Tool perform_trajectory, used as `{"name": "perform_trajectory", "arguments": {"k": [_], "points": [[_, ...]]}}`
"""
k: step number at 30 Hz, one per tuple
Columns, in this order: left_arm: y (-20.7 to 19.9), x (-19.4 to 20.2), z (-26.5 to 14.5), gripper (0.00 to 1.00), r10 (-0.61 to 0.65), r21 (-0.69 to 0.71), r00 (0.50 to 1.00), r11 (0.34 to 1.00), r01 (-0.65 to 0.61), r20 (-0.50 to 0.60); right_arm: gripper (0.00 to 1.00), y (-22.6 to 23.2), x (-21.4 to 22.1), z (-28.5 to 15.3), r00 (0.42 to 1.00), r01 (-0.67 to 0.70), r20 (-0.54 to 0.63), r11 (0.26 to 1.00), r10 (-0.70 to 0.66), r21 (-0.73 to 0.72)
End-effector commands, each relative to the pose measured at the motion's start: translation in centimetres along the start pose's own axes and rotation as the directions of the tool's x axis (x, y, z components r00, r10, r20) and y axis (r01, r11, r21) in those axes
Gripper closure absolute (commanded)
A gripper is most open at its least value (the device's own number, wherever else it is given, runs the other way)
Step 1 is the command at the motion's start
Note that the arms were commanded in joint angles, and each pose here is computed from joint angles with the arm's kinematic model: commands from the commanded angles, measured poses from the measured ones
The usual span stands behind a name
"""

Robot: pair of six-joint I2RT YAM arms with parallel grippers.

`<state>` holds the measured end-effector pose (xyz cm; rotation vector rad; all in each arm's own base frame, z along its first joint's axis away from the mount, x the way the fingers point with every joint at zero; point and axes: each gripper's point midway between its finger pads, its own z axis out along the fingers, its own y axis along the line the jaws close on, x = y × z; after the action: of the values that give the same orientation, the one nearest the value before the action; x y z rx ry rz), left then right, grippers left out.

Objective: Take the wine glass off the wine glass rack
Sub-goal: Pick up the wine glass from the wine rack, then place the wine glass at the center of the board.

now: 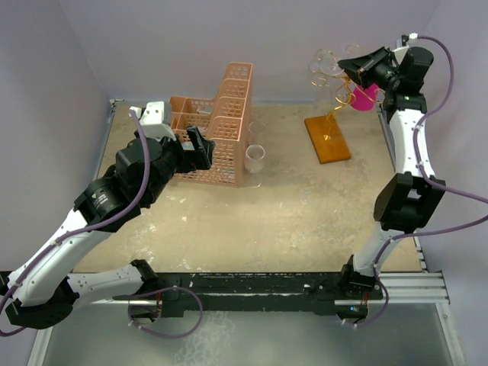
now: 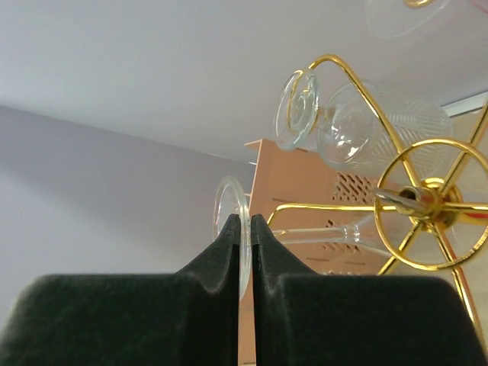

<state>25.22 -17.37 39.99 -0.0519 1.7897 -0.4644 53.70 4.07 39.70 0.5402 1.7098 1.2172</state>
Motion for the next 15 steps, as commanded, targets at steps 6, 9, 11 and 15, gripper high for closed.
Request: {"name": "perform_trajectory", "arguments": {"k": [6,9,11,15], "points": [[-1.0,-1.6,-0.1,0.01,-0.063,0.038,0.997,0.997,0.061,0.042,1.00,4.6,-0.5,-3.6,0.996,0.087,0.019,0.989,-0.085,-0.117],[-1.2,-1.6,0.0,0.01,-0.066,0.043,0.997,0.997,0.064,0.039,1.00,4.8,-0.3,-4.1,0.996,0.087,0.013,0.988,-0.086,-0.126],[-1.5,-1.5,0.2,0.01,-0.067,0.051,0.997,0.997,0.066,0.034,1.00,5.2,0.0,-4.4,0.996,0.089,0.005,0.987,-0.090,-0.134],[-2.0,-1.2,0.5,0.01,-0.074,0.064,0.997,0.995,0.073,0.024,1.00,5.8,0.9,-5.2,0.996,0.086,-0.019,0.984,-0.090,-0.154]]}}
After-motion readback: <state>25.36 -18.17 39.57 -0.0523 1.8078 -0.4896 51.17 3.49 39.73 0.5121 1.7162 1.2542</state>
